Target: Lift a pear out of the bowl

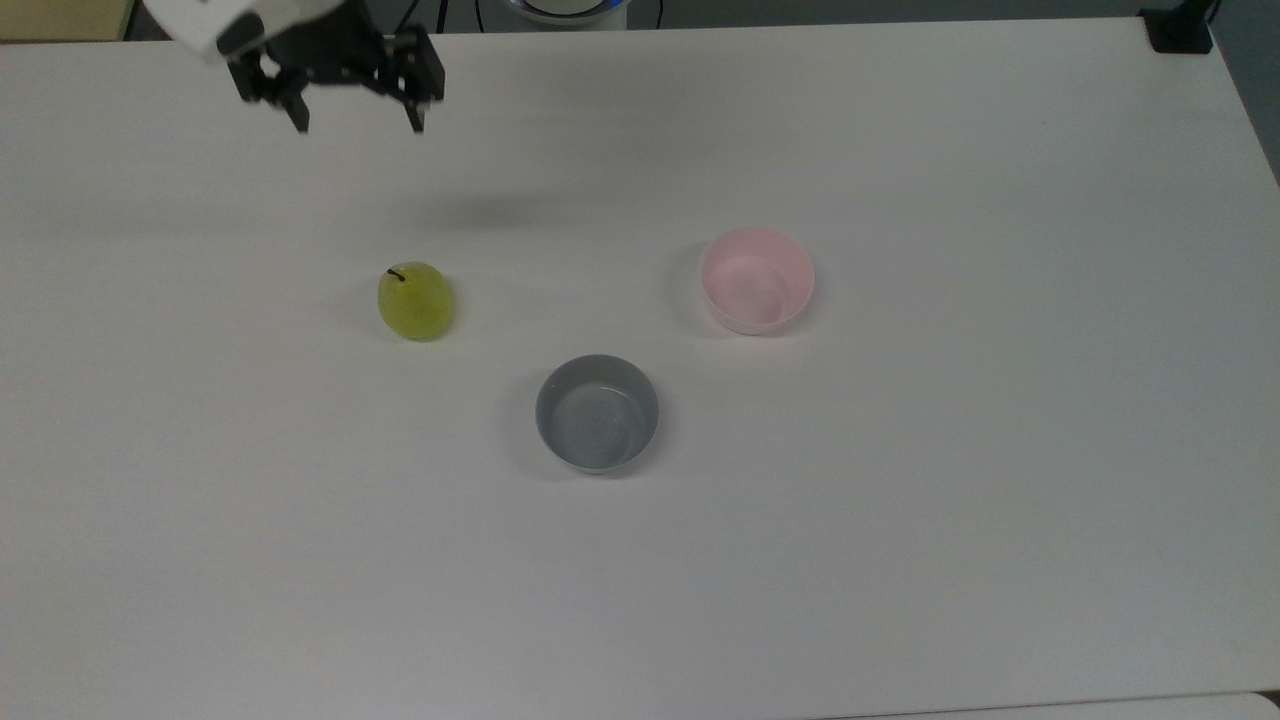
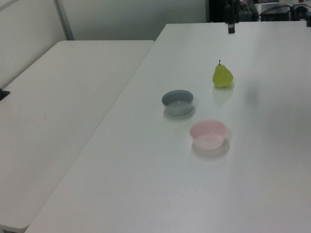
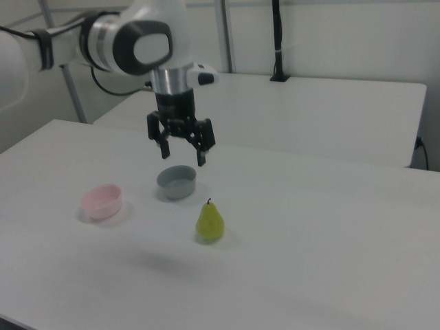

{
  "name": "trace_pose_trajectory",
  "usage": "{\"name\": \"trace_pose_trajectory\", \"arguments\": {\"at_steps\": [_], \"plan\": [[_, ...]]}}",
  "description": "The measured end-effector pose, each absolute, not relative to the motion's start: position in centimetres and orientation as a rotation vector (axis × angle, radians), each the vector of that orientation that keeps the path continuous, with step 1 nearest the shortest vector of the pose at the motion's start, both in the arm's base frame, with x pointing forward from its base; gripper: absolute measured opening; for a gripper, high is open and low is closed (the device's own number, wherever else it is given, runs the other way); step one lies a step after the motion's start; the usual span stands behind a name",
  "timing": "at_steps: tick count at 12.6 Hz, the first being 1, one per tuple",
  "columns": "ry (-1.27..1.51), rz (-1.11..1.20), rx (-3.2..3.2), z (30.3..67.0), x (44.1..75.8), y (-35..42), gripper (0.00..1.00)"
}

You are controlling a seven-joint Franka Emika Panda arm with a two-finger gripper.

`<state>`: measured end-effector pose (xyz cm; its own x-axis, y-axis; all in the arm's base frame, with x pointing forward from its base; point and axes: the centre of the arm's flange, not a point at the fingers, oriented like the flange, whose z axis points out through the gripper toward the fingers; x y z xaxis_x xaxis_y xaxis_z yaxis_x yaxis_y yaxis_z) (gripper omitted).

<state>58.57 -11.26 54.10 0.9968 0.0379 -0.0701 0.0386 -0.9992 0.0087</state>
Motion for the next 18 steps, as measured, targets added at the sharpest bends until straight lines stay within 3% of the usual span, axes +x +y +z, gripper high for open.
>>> {"name": "trace_pose_trajectory", "arguments": {"at_steps": [3,5,14,18], "plan": [[-0.002,-0.102,3.144,59.7,56.1,-9.8,1.0],[-0.095,-0.085,3.144,61.4,55.3,-7.2,1.0],[0.199,0.026,3.141,61.4,55.7,-5.4,1.0],[0.193,0.039,3.169,61.2,55.7,-6.0,1.0]]}}
